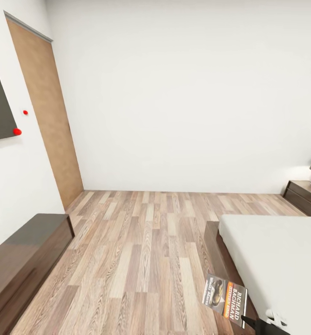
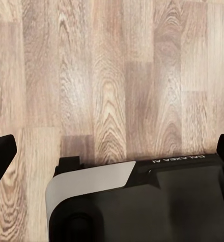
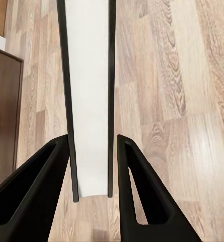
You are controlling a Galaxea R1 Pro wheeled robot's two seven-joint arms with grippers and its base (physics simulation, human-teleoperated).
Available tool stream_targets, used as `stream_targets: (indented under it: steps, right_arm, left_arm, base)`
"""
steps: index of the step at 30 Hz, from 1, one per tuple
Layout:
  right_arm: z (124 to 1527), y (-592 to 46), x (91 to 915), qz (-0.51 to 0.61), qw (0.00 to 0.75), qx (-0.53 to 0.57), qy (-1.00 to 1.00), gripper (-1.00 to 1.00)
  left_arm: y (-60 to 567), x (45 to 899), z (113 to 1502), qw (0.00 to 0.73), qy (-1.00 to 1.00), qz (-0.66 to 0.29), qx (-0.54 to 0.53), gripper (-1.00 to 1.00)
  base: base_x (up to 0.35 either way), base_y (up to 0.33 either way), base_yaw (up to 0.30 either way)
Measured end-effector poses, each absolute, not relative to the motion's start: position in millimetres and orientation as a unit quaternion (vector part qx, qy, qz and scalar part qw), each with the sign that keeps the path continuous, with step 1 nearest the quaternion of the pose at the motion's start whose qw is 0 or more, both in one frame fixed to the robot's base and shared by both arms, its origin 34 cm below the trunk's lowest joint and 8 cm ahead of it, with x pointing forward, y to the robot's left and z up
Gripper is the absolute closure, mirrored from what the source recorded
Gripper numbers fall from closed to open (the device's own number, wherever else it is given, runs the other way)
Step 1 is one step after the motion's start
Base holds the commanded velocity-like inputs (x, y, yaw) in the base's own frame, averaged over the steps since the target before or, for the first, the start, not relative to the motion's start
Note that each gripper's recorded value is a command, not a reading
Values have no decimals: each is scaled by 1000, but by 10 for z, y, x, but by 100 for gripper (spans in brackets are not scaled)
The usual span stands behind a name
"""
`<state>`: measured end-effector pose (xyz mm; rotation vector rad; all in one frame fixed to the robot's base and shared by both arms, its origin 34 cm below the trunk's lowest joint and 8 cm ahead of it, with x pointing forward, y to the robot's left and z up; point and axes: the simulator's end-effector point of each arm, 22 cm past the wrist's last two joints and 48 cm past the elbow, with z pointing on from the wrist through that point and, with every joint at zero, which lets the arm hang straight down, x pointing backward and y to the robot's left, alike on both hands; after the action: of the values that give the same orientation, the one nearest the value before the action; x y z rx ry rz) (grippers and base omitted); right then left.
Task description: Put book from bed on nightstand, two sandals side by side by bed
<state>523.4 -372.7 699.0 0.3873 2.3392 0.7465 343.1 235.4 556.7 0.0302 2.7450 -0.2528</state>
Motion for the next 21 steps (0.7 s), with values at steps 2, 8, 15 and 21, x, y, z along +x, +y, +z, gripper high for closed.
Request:
stream_targets:
  steps: [2, 8, 15, 21]
  right_arm:
    - [6981, -3727, 5229, 284, 321, 148, 891, 100]
    - [6977, -3727, 5227, 284, 321, 148, 891, 100]
    - [6978, -3727, 5227, 284, 321, 148, 891, 100]
    - [7010, -3727, 5245, 285, 324, 147, 890, 100]
  left_arm:
    - [2354, 3423, 5563, 190, 978, -90, 11, -100]
    - [2354, 3418, 5560, 189, 978, -90, 11, -100]
    - [2354, 3420, 5561, 190, 978, -90, 11, -100]
    - [2354, 3447, 5577, 193, 977, -90, 11, -100]
  base:
    - [0, 0, 0]
    - [0, 0, 0]
    - [0, 0, -2]
    - [0, 0, -52]
